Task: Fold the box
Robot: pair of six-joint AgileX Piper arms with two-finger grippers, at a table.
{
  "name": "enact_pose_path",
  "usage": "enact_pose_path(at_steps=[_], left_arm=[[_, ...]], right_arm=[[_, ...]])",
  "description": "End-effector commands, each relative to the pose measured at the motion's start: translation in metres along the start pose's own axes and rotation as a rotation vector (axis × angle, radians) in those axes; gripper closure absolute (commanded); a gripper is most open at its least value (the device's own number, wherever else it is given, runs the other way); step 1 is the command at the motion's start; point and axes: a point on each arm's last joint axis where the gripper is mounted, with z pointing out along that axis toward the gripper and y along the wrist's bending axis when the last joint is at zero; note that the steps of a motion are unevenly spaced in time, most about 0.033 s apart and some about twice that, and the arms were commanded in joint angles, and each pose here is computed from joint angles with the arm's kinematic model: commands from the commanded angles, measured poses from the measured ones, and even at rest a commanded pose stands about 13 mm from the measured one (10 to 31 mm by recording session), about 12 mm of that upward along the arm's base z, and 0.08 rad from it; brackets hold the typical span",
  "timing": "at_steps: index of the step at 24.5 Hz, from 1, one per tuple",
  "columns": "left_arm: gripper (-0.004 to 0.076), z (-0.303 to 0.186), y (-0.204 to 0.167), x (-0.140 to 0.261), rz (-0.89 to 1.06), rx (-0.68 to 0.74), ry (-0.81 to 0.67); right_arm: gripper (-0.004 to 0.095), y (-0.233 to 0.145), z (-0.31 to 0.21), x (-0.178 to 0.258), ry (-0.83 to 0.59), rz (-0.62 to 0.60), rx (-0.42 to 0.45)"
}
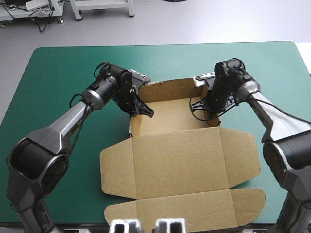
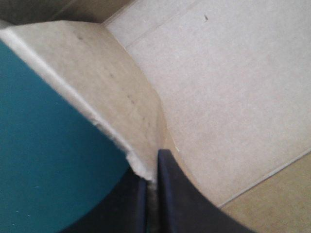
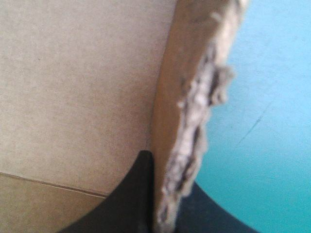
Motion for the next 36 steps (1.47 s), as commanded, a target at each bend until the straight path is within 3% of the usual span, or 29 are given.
enact_pose_path(at_steps=[1, 13, 16, 18, 19, 22, 25, 28, 30, 36], left_arm=[[0.0732, -0.013, -0.016, -0.006, -0.034, 0.087, -0.089], [0.0727, -0.013, -0.018, -0.004, -0.038, 0.101, -0.066], [0.0725, -0.013, -0.018, -0.001, -0.021, 0.099, -0.040], [0.0725, -0.013, -0.018, 0.000, -0.021, 0.099, -0.027], [0.0725, -0.013, -0.016, 0.001, -0.010, 0.085, -0.016], [0.0679, -0.013, -0.015, 0.003, -0.003, 0.067, 0.006], [0.0542, -0.016, -0.014, 0.006, -0.027, 0.058, 0.047], [0.0345, -0.024, -0.012, 0.002, -0.022, 0.042, 0.022], [0.0275, -0.032, -0.011, -0.002, -0.026, 0.030, -0.008], [0.0263, -0.066, -0.007, -0.012, -0.033, -0.022, -0.129]], right_arm=[[0.0926, -0.006, -0.029, 0.004, -0.053, -0.004, 0.007], [0.0920, -0.007, -0.019, 0.001, -0.030, -0.018, 0.017], [0.0799, -0.008, -0.021, 0.001, -0.040, -0.052, 0.023], [0.0655, -0.008, -0.026, 0.000, -0.055, -0.071, 0.024], [0.0484, -0.008, -0.030, -0.001, -0.066, -0.089, 0.028], [0.0131, -0.007, -0.045, -0.007, -0.120, -0.080, 0.031], [0.0119, -0.007, -0.060, -0.010, -0.171, -0.084, 0.036], [0.0119, -0.007, -0.075, -0.008, -0.213, -0.088, 0.042], [0.0127, -0.008, -0.082, -0.006, -0.228, -0.091, 0.057], [0.0129, -0.008, -0.101, 0.002, -0.273, -0.095, 0.080]])
